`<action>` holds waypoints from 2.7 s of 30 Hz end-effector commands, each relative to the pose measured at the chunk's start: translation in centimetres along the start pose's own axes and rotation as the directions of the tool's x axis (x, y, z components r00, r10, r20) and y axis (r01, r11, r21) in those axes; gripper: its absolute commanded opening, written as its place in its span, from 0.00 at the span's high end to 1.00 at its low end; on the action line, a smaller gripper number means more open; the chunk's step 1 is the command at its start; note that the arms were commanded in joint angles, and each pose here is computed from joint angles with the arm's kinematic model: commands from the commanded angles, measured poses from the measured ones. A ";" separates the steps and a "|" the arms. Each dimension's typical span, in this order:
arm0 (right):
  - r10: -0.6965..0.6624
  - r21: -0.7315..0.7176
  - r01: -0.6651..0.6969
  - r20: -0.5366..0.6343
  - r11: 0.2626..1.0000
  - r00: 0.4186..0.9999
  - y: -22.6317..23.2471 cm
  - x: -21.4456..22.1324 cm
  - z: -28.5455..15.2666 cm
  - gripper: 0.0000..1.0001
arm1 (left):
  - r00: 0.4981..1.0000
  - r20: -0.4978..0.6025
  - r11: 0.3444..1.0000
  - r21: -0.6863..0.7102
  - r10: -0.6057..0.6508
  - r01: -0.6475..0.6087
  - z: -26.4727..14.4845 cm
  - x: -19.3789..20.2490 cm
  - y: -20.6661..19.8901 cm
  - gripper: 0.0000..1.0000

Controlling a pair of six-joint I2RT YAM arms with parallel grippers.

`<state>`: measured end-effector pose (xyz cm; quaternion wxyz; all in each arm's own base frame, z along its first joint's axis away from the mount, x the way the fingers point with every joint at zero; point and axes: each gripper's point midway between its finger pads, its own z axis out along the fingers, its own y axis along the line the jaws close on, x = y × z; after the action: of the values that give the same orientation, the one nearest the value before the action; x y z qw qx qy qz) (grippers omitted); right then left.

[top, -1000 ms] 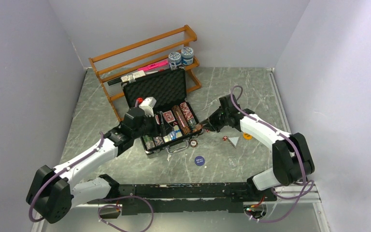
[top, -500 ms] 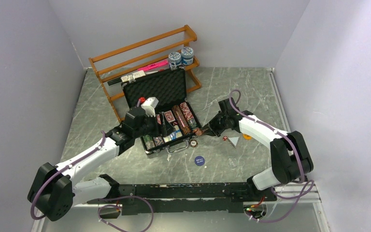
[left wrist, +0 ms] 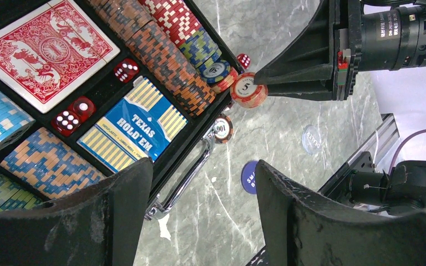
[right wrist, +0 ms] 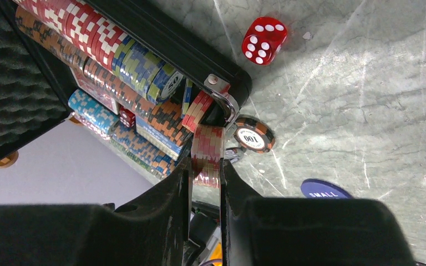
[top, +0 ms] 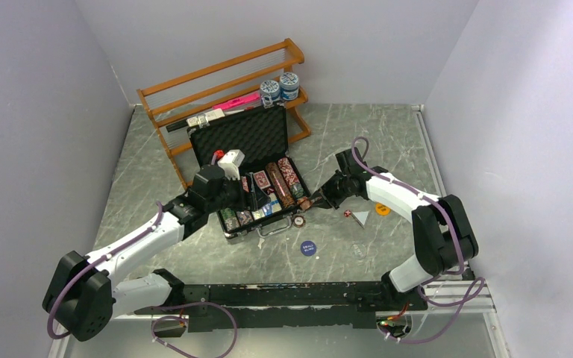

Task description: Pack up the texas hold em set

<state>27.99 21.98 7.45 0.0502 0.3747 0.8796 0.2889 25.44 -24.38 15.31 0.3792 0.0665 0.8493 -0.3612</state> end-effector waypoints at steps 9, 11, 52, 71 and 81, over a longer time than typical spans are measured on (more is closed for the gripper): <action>-0.105 -0.109 0.115 0.093 0.987 0.990 4.7 -1.7 -1.2 0.82 | 0.997 0.055 0.999 0.014 0.047 -0.047 -0.2 -1.7 -0.8 0.28; -0.111 -0.106 0.121 0.095 0.987 0.989 4.6 -1.7 -1.2 0.82 | 0.997 0.054 0.999 0.011 0.046 -0.047 -0.2 -1.7 -0.7 0.28; 0.248 0.510 -0.257 0.086 0.821 0.965 -3.0 -2.0 0.8 1.00 | 0.995 0.081 0.998 -0.025 0.061 -0.059 -0.4 -2.0 0.0 0.26; 0.211 0.374 -0.243 0.125 0.895 0.970 -0.2 -4.3 0.8 0.49 | 0.995 0.065 0.997 -0.048 0.069 -0.066 -0.6 -1.6 0.5 0.25; -0.003 0.162 -0.016 0.113 0.987 0.994 2.8 -4.1 -1.5 0.21 | 0.996 0.059 0.997 -0.046 0.066 -0.063 -0.4 -1.4 0.5 0.25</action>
<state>31.59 19.60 7.85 0.0184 0.4501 0.8809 0.1455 26.10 -23.43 15.18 0.4001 0.0664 0.8516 -0.3322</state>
